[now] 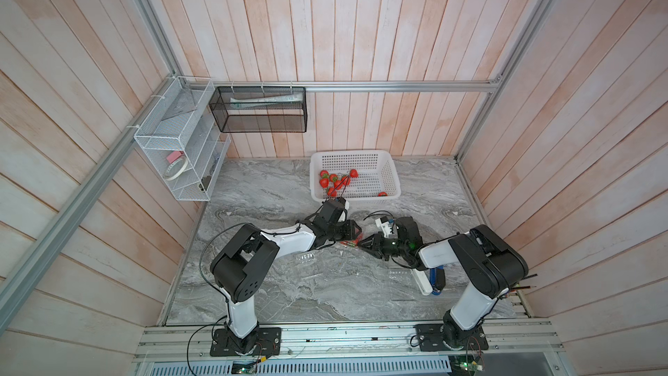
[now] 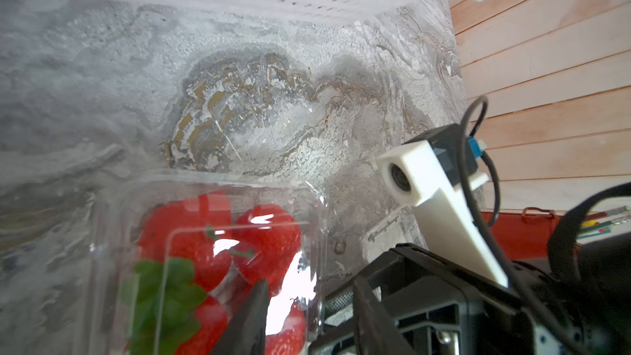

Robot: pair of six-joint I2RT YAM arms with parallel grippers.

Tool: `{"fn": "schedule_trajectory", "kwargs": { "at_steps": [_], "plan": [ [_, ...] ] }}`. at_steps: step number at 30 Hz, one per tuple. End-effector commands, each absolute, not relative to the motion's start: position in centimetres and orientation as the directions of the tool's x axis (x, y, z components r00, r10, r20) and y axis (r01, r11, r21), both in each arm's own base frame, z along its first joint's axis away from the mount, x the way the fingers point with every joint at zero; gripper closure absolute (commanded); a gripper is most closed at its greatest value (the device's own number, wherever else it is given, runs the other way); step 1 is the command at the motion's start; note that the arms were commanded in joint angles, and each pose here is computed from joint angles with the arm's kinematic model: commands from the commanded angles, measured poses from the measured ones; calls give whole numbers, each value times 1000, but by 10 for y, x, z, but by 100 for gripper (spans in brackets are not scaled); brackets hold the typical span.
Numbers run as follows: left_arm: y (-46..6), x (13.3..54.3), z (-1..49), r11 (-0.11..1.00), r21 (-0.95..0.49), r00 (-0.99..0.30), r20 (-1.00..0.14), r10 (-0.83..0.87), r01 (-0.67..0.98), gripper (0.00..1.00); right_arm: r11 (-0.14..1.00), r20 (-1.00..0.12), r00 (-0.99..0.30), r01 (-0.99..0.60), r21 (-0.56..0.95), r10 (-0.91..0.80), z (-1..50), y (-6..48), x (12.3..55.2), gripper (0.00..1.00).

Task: Pack strawberries into containers
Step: Close the packing box at the center of the board.

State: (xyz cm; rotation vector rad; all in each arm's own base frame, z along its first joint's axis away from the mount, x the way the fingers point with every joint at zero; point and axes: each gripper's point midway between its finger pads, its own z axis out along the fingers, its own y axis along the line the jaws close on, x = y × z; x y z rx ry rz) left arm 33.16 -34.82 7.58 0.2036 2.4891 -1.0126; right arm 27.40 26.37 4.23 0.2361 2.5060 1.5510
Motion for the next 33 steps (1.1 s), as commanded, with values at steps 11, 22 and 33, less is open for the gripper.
{"fn": "schedule_trajectory", "kwargs": {
  "at_steps": [11,22,33],
  "plan": [
    [-346,337,61,737,-617,-904,-427,-17,277,57,486,-127,-956,19,874,266,54,234,291,49],
    [-347,339,62,736,-619,-905,-424,-19,275,57,496,-160,-955,-14,868,252,47,233,332,48],
    [-350,341,58,735,-621,-911,-413,-13,271,57,427,-142,-958,-23,904,247,45,243,339,57]
  ]
}}
